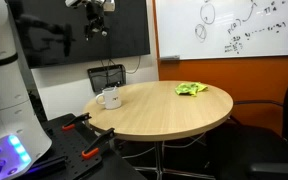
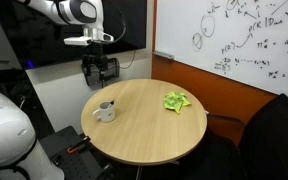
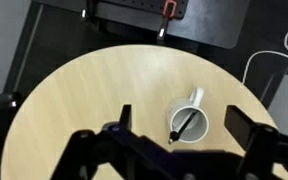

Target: Remove the marker from the mug cup and place it on the table

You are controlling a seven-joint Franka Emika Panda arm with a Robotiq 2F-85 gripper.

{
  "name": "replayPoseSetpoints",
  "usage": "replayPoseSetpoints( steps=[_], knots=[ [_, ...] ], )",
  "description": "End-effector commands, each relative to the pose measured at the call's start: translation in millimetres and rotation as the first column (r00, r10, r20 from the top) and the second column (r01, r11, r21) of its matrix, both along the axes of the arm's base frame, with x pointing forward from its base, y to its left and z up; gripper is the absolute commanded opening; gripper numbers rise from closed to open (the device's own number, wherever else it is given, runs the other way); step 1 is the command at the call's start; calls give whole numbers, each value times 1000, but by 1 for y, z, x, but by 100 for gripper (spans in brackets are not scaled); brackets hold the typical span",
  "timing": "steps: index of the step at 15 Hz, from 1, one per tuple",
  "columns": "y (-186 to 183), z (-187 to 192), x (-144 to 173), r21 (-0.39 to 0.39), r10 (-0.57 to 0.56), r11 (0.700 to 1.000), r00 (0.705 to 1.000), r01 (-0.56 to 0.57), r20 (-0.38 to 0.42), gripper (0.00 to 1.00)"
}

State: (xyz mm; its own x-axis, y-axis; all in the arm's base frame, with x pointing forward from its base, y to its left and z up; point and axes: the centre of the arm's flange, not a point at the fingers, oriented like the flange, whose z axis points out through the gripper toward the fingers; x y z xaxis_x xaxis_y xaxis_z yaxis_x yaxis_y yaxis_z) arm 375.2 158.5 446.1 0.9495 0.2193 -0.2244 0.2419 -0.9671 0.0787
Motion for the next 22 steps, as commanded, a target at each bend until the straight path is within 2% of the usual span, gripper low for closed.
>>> replayPoseSetpoints(
  steps=[1, 9, 10, 12, 14, 17, 19, 22],
  knots=[
    [0, 0, 0, 0, 0, 1000, 1000, 0, 0, 100],
    [0, 0, 0, 0, 0, 1000, 1000, 0, 0, 100],
    [4, -3, 2, -5, 149, 989, 989, -149, -7, 100],
    [14, -13, 7, -22, 246, 969, 969, -246, -16, 100],
    [28, -31, 13, -40, 350, 935, 936, -351, -34, 100],
    [58, -61, 23, -58, 502, 862, 864, -504, -52, 100],
    [75, -79, 26, -60, 597, 798, 800, -600, -64, 100],
    [89, -99, 29, -52, 722, 684, 686, -728, -92, 100]
  ],
)
